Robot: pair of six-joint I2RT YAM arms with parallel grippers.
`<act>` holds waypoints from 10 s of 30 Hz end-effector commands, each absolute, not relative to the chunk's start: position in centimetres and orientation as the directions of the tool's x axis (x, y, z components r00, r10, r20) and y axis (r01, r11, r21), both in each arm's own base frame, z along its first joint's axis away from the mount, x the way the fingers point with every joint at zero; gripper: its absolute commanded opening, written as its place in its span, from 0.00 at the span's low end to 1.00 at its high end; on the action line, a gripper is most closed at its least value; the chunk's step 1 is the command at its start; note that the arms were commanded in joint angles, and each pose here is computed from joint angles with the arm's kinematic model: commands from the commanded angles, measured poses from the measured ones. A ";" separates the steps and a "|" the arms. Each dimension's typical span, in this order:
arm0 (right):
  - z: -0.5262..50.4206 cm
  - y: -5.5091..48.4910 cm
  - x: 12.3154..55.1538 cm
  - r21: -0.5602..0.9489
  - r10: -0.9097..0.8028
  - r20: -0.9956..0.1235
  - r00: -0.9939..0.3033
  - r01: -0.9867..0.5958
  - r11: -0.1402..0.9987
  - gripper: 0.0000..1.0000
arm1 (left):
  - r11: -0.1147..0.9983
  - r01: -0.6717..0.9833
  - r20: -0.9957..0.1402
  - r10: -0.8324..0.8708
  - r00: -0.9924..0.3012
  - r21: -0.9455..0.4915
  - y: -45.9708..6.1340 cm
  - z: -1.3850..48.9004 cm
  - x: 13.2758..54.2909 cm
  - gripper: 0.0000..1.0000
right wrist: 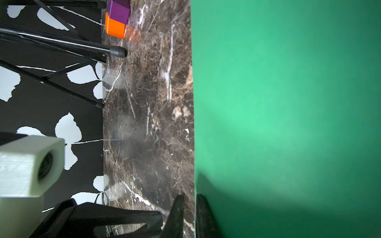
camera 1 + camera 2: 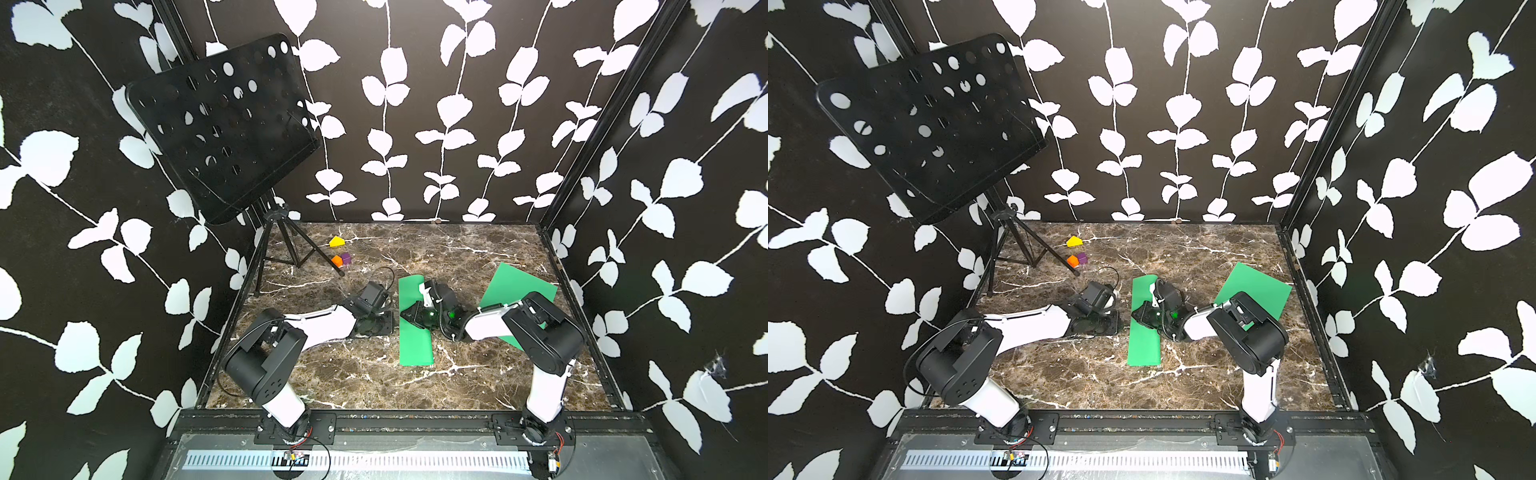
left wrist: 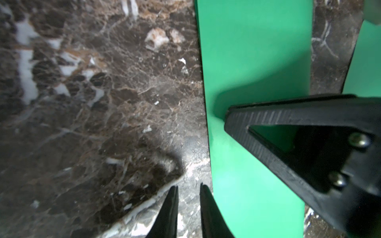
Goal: Fold the rectangular paper in half along the long edge
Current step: Fold the paper at the center of the board.
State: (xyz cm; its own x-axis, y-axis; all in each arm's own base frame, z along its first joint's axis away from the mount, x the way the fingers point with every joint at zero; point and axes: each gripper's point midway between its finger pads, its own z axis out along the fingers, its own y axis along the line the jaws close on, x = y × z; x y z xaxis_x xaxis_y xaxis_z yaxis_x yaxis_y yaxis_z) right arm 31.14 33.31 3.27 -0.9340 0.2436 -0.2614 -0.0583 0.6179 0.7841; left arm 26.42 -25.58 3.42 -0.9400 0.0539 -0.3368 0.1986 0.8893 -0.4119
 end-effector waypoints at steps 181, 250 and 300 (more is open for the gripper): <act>3.8 27.4 29.6 0.697 0.159 -0.291 -0.943 -0.096 0.710 0.37 | 0.902 0.191 -0.124 0.154 -0.980 -0.387 -25.1 -2.7 23.0 0.10; 5.3 27.9 37.4 0.717 0.178 -0.379 -0.908 -0.167 0.677 0.26 | 0.906 0.195 -0.113 0.165 -0.980 -0.376 -24.6 -3.3 22.6 0.10; 5.4 29.1 43.3 0.732 0.182 -0.440 -0.879 -0.233 0.640 0.15 | 0.908 0.198 -0.105 0.171 -0.980 -0.370 -24.3 -3.6 22.2 0.10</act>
State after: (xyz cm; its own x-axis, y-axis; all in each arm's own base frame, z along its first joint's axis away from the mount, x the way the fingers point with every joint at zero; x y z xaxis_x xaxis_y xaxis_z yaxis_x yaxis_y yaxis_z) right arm 41.89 28.68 3.96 -0.9036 0.1710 -0.3929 -0.1907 0.6607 0.7261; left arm 25.58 -29.24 1.64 -0.9494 0.1538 -0.2740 0.2834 0.7957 -0.5354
